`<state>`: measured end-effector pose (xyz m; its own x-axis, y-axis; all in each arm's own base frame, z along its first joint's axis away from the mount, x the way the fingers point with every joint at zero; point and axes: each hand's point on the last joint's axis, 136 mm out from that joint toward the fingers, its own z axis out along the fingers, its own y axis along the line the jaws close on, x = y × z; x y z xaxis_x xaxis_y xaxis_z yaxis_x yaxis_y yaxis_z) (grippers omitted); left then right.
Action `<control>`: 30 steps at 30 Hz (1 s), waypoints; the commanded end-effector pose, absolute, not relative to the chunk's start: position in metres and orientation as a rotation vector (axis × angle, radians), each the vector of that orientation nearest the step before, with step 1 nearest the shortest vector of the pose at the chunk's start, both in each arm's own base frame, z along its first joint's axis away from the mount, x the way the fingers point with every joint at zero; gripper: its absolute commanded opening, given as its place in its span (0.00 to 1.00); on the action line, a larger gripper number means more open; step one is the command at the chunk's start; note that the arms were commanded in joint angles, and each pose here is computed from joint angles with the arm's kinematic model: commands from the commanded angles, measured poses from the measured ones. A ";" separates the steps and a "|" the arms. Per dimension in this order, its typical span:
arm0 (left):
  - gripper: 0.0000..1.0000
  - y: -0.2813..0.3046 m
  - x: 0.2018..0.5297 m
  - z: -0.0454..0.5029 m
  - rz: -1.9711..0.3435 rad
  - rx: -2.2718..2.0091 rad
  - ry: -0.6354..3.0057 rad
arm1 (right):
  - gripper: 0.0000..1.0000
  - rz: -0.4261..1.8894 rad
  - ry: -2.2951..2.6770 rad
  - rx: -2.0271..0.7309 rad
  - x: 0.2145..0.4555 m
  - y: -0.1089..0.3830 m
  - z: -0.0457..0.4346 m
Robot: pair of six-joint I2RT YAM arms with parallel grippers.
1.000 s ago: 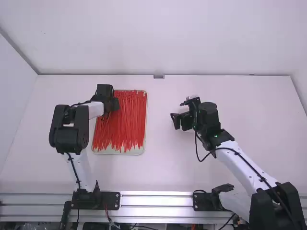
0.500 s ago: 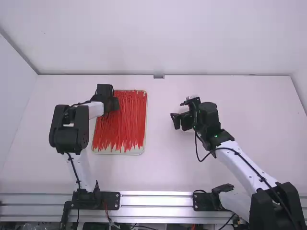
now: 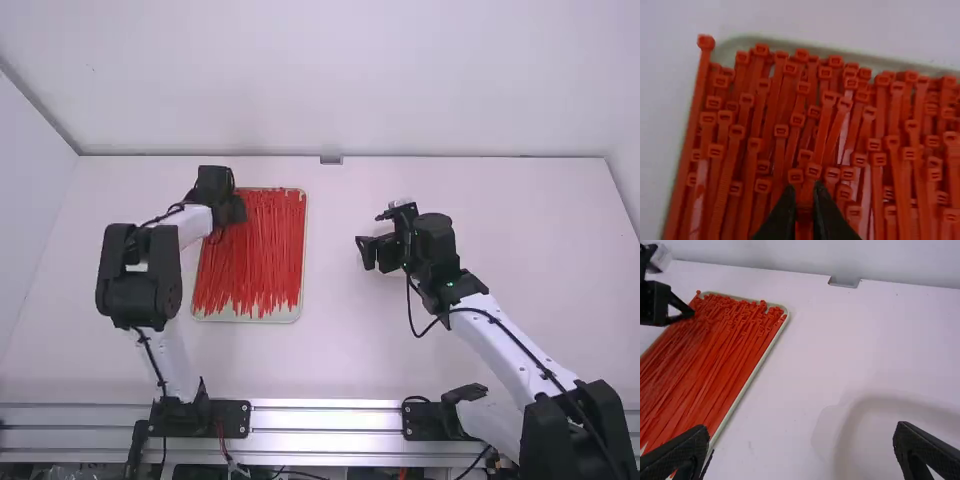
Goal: Fasten the cable tie
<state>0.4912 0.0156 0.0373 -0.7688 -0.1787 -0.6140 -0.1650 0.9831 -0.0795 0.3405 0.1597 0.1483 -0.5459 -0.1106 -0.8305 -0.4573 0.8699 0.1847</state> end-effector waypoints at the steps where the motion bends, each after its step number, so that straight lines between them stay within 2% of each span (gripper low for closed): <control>1: 0.02 0.016 0.501 0.092 -0.050 -0.237 2.350 | 0.98 0.489 2.093 -0.413 0.347 0.164 0.161; 9: 0.02 0.010 0.484 0.166 -0.064 -0.215 2.245 | 0.98 0.492 2.092 -0.419 0.346 0.165 0.161; 16: 0.02 0.008 0.450 0.223 -0.074 -0.202 2.126 | 0.98 0.490 2.097 -0.416 0.346 0.164 0.160; 22: 0.02 0.008 0.420 0.239 -0.097 -0.223 2.048 | 0.98 0.519 2.088 -0.428 0.345 0.168 0.162; 30: 0.03 -0.011 0.384 0.240 -0.246 -0.182 1.921 | 0.98 0.694 2.001 -0.516 0.336 0.193 0.181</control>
